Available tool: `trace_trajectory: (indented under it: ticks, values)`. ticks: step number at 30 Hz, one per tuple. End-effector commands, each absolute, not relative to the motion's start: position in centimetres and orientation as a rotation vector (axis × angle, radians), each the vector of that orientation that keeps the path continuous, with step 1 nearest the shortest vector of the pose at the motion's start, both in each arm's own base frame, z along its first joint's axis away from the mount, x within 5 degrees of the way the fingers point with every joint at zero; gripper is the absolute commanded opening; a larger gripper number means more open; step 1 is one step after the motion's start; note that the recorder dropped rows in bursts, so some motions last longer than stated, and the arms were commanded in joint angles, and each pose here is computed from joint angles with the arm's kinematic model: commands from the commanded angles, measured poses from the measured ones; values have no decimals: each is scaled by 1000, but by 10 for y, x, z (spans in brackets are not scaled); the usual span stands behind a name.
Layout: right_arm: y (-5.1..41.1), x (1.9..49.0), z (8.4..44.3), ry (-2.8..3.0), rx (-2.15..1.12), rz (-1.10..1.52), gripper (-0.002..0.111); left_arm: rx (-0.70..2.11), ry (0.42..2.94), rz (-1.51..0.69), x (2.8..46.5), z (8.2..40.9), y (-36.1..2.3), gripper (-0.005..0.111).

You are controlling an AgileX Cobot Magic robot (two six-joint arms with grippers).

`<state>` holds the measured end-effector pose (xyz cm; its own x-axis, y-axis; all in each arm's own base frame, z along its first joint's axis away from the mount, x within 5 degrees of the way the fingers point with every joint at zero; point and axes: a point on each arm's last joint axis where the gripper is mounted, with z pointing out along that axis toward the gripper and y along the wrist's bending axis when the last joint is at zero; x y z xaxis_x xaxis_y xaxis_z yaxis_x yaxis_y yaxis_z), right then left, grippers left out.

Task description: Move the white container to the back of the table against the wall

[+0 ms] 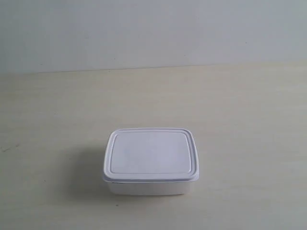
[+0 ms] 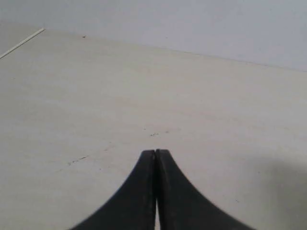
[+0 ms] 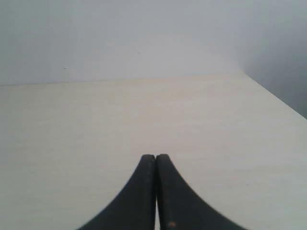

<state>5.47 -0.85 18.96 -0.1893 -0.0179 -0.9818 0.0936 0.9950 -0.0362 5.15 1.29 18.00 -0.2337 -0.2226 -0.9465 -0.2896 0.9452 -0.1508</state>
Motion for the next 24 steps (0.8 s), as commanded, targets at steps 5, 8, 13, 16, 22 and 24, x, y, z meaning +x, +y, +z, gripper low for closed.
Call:
trace_trajectory:
  ticks: [5, 8, 13, 16, 22, 24]
  values:
    - [-8, 54, 189, 1756, 45, -105, 0, -377, 1816, 54, 51, 180, 12, 0]
    - [-8, 54, 189, 1756, 45, -105, 0, -377, 1816, 54, 51, 180, 12, 0]
    - [-8, 54, 189, 1756, 45, -105, 0, -377, 1816, 54, 51, 180, 12, 0]
    - [-8, 54, 189, 1756, 45, -105, 0, -358, 1811, 81, 51, 181, 13, 0]
    - [-8, 54, 189, 1756, 45, -105, 0, -361, 1753, 72, 53, 186, 13, 0]
    - [-9, 55, 190, 1740, 17, -136, 0, -356, 1721, 71, 53, 188, 14, 0]
